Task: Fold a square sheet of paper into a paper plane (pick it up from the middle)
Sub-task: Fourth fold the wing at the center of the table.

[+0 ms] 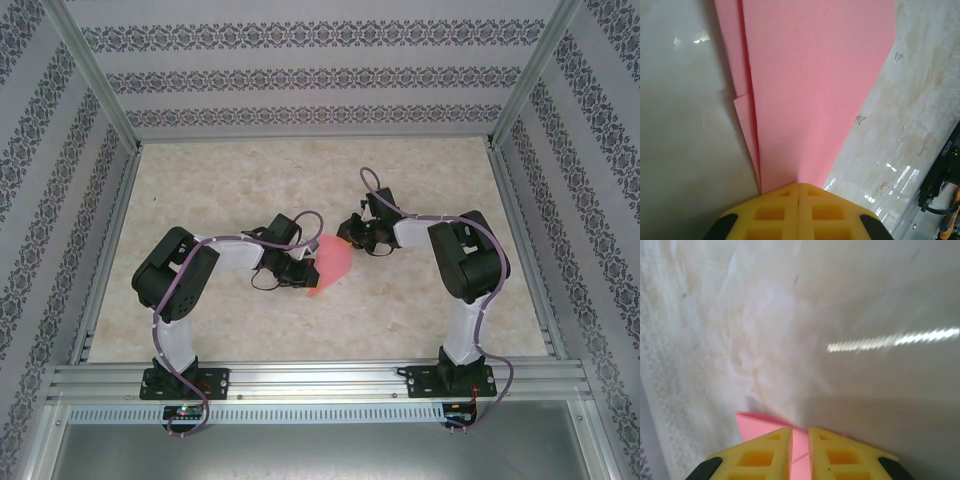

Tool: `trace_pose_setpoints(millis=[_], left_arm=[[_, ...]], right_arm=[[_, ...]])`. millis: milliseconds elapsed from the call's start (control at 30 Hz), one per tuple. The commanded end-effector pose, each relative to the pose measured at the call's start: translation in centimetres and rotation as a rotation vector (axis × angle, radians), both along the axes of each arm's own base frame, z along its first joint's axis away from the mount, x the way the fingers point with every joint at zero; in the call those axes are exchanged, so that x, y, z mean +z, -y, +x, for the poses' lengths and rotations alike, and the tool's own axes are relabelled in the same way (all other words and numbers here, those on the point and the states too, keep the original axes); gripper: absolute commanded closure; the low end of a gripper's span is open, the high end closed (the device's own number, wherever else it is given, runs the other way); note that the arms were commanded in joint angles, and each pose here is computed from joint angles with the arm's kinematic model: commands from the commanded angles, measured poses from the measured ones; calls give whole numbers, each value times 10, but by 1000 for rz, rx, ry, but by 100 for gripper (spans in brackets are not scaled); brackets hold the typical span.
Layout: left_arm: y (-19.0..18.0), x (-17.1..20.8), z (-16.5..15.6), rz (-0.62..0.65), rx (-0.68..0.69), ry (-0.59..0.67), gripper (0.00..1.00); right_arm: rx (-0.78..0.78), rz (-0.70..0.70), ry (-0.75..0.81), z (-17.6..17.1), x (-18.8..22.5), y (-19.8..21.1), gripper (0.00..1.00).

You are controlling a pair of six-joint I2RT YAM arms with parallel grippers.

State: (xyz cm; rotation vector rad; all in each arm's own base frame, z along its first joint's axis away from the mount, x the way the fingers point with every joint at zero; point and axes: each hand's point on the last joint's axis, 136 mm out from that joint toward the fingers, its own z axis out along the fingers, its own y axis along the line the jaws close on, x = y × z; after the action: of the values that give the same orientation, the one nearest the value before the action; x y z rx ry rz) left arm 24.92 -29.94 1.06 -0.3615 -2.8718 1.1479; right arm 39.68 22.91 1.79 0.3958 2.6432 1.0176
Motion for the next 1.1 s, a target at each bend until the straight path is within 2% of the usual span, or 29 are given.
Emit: trace_pose_setpoints(millis=[0,167,300,467,533,700,900,1067], left_arm=[[-68,-80,-58,389,-18,-165,100],[-67,-78,-57,387,-20,-161,100],[-65,-76,-55,384,-17,-156,100],[-64,-74,-53,379,-14,-150,100],[-63,-73,-52,376,-15,-150,100],[-62,-72,-50,372,-11,-144,100],[-60,-70,-49,366,-13,-143,100],[-58,-69,-49,353,-13,-147,100]], right_arm=[[-56,-117,23,18,-14,26,83],[-59,-96,42,27,-1,27,82],[-50,-99,104,31,36,27,81],[-56,-92,199,19,88,32,79],[-50,-65,217,7,98,25,83],[12,23,184,-29,83,-14,93],[68,34,116,-56,48,-48,94],[64,9,55,-63,12,-49,94]])
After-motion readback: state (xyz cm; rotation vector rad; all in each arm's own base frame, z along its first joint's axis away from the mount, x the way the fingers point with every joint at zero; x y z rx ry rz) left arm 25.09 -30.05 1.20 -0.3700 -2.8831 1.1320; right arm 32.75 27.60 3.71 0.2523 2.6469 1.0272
